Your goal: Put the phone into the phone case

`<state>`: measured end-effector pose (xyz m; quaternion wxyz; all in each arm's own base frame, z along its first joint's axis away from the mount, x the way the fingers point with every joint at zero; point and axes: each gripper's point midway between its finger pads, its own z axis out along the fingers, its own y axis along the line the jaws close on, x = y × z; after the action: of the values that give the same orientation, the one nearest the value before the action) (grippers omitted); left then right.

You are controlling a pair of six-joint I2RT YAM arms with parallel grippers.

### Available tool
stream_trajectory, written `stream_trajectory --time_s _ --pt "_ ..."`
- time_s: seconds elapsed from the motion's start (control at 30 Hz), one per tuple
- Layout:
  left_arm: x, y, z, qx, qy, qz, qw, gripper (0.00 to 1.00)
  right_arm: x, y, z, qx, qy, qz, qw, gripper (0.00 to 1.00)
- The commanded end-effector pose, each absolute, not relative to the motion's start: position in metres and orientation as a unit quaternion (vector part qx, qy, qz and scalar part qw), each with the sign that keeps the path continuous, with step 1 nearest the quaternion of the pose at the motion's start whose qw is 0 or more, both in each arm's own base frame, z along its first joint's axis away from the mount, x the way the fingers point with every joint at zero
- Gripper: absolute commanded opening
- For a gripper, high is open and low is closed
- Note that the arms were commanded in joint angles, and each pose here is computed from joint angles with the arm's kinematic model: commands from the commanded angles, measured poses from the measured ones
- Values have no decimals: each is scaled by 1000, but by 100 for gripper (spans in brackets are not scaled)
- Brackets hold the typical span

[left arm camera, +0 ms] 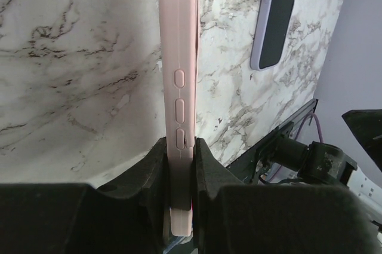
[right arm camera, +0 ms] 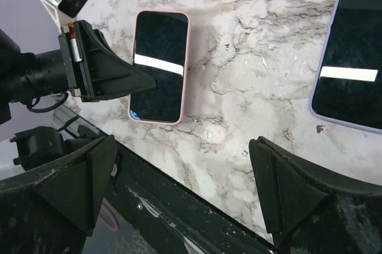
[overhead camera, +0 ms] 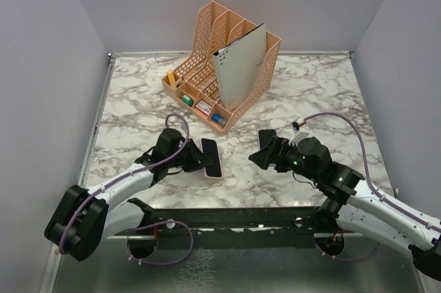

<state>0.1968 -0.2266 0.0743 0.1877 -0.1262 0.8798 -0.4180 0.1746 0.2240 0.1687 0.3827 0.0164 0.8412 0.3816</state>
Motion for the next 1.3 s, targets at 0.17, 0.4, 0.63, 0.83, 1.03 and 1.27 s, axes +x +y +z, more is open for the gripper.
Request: stream_trajectory --time_s 0.17,0.4,0.63,0.83,1.03,1.27 --pt "200 -219 76 -133 881 -404 207 29 182 211 167 43 857 336 387 100" --pt "203 -208 76 -136 893 -369 219 41 184 202 174 45 860 316 398 100" --pt "207 -196 76 -139 905 -328 232 48 185 195 181 53 856 309 411 100" --pt "222 -179 96 -126 909 -280 281 63 189 187 180 69 863 284 412 100" --pt "234 -169 135 -107 897 -263 340 99 195 171 192 99 864 249 427 100" --pt "241 -176 204 -41 861 -297 412 99 200 158 221 107 851 234 458 100"
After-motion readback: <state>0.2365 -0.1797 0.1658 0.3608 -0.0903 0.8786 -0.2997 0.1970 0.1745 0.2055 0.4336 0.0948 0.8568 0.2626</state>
